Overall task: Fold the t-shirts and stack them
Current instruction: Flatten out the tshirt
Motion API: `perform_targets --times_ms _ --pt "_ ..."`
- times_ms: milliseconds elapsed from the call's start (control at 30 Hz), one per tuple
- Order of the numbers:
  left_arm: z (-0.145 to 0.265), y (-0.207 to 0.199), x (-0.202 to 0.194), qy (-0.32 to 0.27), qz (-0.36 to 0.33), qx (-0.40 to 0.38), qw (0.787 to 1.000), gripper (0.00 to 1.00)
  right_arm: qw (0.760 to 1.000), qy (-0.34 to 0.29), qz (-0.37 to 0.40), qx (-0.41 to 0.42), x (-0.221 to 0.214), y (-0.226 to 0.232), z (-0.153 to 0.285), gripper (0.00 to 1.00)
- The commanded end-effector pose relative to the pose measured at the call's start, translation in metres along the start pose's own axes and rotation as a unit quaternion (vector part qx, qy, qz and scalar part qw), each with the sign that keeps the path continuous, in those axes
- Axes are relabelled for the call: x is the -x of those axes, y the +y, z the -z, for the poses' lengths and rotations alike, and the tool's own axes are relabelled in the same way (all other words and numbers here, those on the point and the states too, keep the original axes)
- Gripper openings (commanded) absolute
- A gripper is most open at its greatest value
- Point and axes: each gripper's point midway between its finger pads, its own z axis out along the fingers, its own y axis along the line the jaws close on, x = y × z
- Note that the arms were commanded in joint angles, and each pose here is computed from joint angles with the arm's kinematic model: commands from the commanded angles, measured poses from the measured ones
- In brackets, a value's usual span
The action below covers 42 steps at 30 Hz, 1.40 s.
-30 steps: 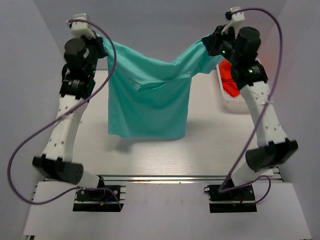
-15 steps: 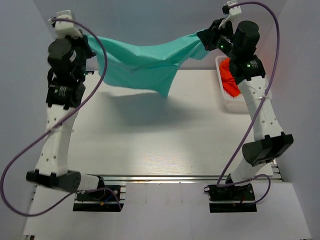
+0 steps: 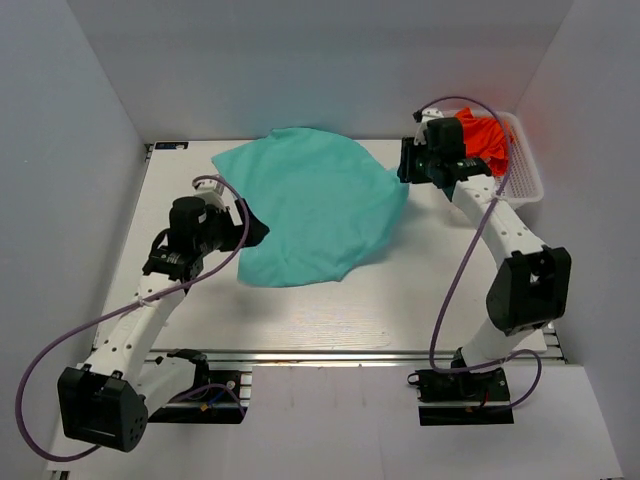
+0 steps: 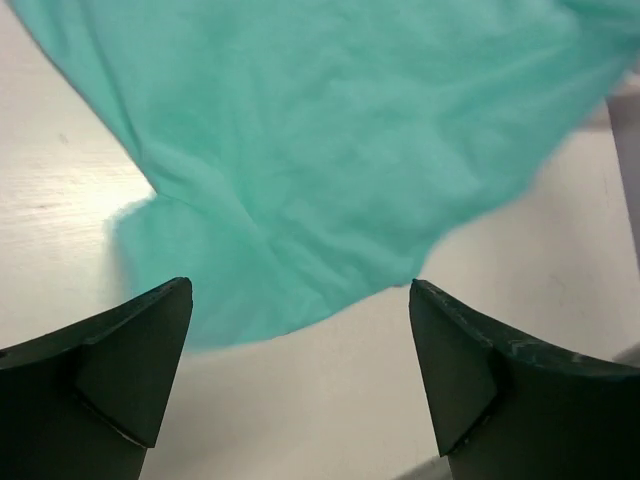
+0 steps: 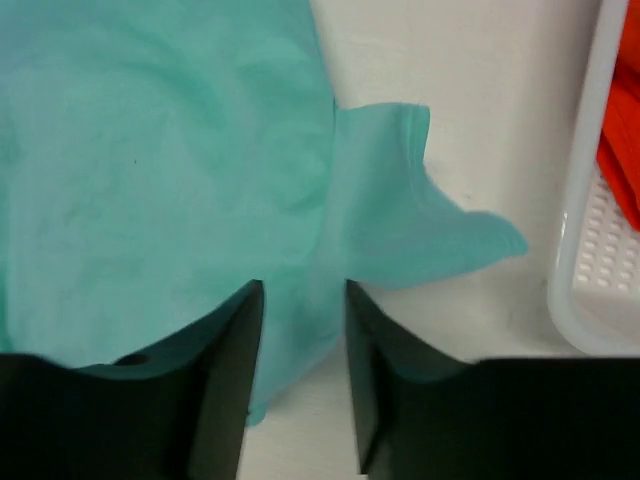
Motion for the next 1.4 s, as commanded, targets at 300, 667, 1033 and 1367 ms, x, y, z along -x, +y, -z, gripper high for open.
perform_targets --times_ms 300,667,1033,1367 --pt "-0.030 -0.011 0.042 -0.014 -0.006 -0.007 1.000 1.00 0.993 0.065 -0.027 -0.099 -0.008 -0.031 -0.022 0.90" --pt "-0.221 0.077 0.059 0.078 -0.017 0.131 0.988 1.00 0.984 0.168 -0.057 0.012 -0.121 0.025 -0.036 0.90" --pt "-0.287 0.145 0.045 0.093 -0.018 0.215 0.972 1.00 0.969 0.224 -0.104 0.002 -0.180 0.025 -0.045 0.90" --pt "-0.193 0.178 -0.085 0.232 0.045 0.285 0.929 1.00 0.954 0.263 -0.118 -0.084 -0.200 -0.005 -0.081 0.90"
